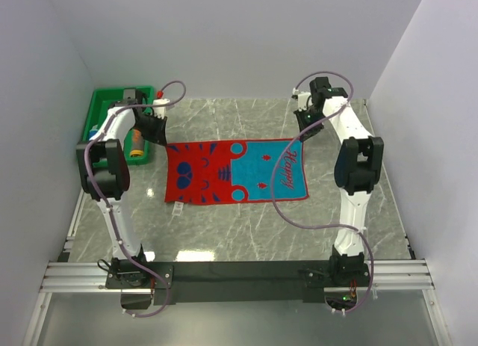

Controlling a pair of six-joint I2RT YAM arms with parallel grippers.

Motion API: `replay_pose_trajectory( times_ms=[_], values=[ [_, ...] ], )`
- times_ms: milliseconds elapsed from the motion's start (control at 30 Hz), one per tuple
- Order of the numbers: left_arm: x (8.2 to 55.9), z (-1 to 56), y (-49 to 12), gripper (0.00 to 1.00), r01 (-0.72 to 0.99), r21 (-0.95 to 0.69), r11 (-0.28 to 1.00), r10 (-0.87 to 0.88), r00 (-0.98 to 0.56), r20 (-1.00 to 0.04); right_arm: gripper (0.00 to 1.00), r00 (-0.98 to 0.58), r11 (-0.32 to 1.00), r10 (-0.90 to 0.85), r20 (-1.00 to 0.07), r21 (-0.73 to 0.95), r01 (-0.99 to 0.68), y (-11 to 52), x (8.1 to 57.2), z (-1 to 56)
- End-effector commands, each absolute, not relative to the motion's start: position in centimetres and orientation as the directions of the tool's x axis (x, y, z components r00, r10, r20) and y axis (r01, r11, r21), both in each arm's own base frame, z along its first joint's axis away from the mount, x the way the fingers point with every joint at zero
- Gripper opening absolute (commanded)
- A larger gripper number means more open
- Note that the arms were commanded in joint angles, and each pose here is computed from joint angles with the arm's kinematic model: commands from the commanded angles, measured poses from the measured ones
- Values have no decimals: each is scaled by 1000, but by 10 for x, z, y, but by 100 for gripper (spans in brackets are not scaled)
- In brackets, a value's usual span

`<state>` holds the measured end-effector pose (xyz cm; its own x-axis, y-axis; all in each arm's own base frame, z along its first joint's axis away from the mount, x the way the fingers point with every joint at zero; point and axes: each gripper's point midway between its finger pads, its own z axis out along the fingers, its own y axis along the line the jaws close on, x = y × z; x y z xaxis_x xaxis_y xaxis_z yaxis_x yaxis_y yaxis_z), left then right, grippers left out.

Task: Roll the towels
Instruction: Fold the towel

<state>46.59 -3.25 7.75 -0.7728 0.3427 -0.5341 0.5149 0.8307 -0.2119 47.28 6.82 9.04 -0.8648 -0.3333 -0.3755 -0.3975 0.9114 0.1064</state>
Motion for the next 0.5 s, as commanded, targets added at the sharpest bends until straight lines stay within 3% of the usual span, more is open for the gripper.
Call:
replay_pose_trajectory(
  times_ms=[0,233,467],
  values=[
    [430,116,-42,0,621,-228,750,417,-711,-566,0,-806,873,-399,-438,87,-479,69,449,130],
    [342,86,-48,0,683,-306,663,512,-712,-481,0,-834,835,-456,-311,173,-522,68,381,93],
    [303,47,-28,0,669,-267,694,573,-737,-359,0,-837,825,-517,-180,157,-543,49,335,55]
  ],
)
